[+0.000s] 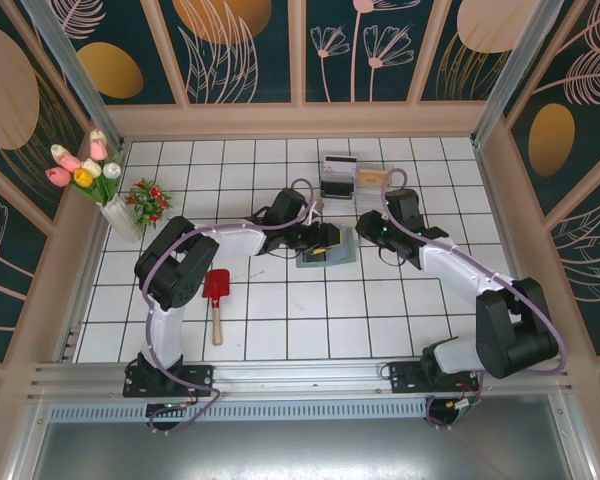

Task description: Take the credit cards out of the card holder

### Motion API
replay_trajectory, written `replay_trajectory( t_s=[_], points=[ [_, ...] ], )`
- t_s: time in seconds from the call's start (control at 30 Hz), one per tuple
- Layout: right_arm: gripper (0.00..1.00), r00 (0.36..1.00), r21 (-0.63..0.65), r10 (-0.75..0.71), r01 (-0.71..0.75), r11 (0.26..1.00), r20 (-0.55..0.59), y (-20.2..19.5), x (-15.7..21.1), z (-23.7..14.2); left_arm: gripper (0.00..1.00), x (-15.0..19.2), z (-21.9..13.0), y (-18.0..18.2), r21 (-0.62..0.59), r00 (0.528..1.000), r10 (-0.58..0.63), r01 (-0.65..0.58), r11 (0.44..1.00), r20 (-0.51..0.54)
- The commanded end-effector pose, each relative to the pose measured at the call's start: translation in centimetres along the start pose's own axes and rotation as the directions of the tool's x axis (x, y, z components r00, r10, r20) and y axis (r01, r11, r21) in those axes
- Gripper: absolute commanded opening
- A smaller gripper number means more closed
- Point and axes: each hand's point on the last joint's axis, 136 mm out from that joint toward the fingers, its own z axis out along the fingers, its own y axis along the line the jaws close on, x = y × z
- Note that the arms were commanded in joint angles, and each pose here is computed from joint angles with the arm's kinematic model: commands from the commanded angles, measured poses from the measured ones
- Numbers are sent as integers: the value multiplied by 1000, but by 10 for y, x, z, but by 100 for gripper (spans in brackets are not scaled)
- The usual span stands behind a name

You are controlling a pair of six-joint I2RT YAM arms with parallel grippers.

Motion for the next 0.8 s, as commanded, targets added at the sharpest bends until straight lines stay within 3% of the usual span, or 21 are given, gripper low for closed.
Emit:
replay_trajectory(
  t_s=[0.0,0.13,0.23,0.43,0.53,0.77],
  points=[
    [33,999,-71,9,-6,997,38,11,-7,-10,52,-7,9,-8,41,1000,-5,4,999,21],
    [39,999,-128,26,-20,992,47,16,-3,-17,53,-6,16,2,-8,999,-33,33,999,27],
    [37,999,-147,41,-37,988,25,17,1,-17,43,-6,17,23,-96,995,-84,88,991,52],
    [36,999,-168,38,-37,985,5,22,1,-13,39,-5,15,26,-121,995,-76,84,989,69],
    [33,999,-183,42,-47,982,-29,26,4,-7,23,-6,15,26,-124,995,-70,79,989,75],
    [21,991,-216,32,-60,974,-130,38,13,14,15,-17,4,22,-179,993,-38,58,982,114]
  ],
)
